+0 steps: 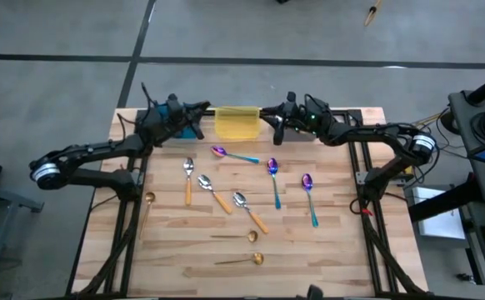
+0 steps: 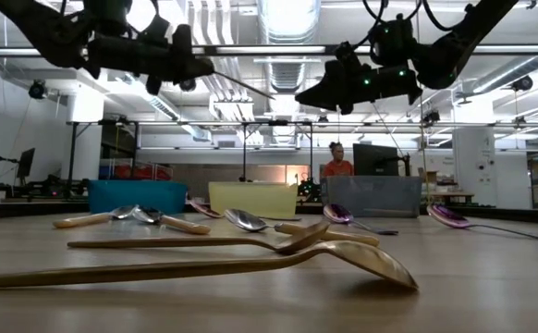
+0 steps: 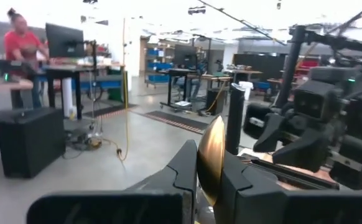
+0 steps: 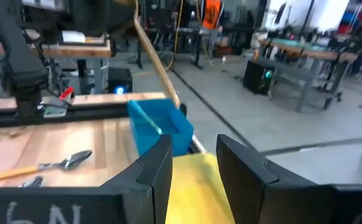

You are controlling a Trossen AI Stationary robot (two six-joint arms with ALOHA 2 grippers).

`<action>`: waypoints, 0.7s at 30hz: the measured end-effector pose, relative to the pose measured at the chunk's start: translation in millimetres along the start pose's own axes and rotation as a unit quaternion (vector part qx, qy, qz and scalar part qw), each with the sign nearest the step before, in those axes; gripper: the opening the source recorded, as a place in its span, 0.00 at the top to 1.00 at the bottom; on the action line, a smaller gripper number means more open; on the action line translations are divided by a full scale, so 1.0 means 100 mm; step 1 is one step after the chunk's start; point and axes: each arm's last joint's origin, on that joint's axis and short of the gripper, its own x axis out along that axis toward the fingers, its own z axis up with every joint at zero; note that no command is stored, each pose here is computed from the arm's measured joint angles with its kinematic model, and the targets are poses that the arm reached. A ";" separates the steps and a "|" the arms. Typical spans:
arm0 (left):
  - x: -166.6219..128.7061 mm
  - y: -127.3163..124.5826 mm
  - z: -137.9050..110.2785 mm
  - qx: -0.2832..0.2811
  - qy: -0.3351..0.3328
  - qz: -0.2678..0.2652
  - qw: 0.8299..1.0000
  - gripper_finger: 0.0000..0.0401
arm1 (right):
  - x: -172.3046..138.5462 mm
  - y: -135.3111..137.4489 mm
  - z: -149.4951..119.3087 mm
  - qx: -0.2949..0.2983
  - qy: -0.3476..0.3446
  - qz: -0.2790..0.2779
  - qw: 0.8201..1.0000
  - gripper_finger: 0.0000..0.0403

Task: Sort silverware by color (type)
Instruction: Put the gold spoon into the yellow bin

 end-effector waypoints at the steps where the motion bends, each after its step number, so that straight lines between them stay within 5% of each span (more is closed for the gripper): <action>1: 0.02 0.01 -0.02 -0.010 0.004 0.002 1.000 0.98 | 0.00 -0.01 0.01 -0.002 -0.007 -0.003 1.000 0.71; 8: 0.10 0.01 -0.14 -0.068 0.013 0.003 0.998 0.99 | 0.02 -0.02 -0.02 0.036 -0.014 -0.001 0.999 0.71; 21: 0.12 0.08 -0.06 -0.029 -0.037 0.046 0.998 0.99 | 0.38 -0.12 0.02 0.194 -0.039 0.040 0.979 0.71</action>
